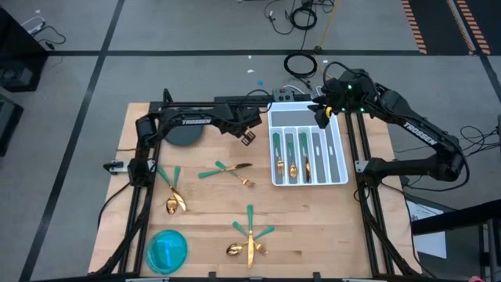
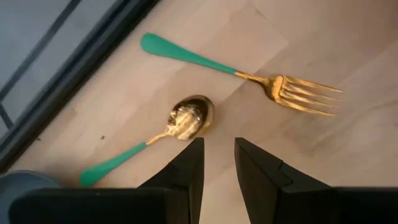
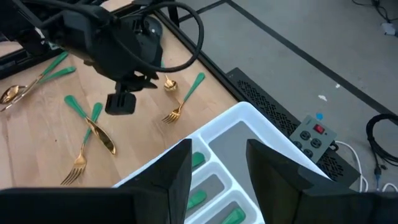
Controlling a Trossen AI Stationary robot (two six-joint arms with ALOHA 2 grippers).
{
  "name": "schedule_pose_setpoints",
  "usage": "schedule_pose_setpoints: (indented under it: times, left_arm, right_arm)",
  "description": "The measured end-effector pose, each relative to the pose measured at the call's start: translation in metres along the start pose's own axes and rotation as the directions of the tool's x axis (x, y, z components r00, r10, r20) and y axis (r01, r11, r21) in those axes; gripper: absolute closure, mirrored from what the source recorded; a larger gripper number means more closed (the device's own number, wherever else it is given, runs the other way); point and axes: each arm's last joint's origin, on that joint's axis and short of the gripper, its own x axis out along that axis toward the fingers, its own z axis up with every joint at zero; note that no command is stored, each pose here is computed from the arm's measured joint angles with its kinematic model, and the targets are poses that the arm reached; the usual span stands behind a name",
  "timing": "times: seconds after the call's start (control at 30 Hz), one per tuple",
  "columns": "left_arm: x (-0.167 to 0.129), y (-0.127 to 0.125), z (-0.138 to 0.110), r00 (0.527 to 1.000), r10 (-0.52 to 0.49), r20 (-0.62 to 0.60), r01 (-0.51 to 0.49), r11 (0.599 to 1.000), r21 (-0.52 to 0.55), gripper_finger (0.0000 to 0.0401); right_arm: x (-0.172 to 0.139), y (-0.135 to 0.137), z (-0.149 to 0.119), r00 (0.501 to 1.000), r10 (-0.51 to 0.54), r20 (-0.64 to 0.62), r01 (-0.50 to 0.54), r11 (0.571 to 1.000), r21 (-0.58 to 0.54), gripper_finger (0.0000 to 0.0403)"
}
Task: Sort silverware
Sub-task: Put the green spoon into the white silverware organizer
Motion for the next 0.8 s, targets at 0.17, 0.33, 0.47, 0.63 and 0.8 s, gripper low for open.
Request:
schedule_pose_setpoints:
  times: [0.17, 0.33, 0.47, 0.63, 0.8]
  left_arm:
    - [0.009, -0.006, 0.002, 1.000, 0.000, 0.020, 0.000, 1.000, -0.008, 0.0304]
    - [0.019, -0.013, 0.000, 1.000, 0.005, 0.009, -0.005, 1.000, -0.011, 0.0304]
    - [0.029, -0.017, -0.004, 1.000, 0.020, -0.021, -0.020, 1.000, -0.004, 0.0304]
    - [0.040, -0.019, -0.008, 0.997, 0.063, -0.051, -0.062, 0.998, 0.017, 0.0304]
    - [0.039, -0.017, -0.006, 0.991, 0.134, -0.003, -0.134, 0.991, 0.020, 0.0304]
  right_arm:
    - [0.001, 0.000, 0.000, 1.000, 0.000, 0.000, 0.000, 1.000, -0.003, 0.0257]
    - [0.001, 0.000, 0.000, 1.000, 0.000, 0.000, 0.000, 1.000, -0.012, 0.0257]
    - [0.001, 0.000, 0.000, 1.000, 0.000, 0.000, 0.000, 1.000, -0.026, 0.0257]
    - [0.001, 0.000, 0.000, 1.000, 0.000, 0.000, 0.000, 1.000, -0.029, 0.0257]
    - [0.001, 0.000, 0.000, 1.000, 0.000, 0.000, 0.000, 1.000, -0.029, 0.0257]
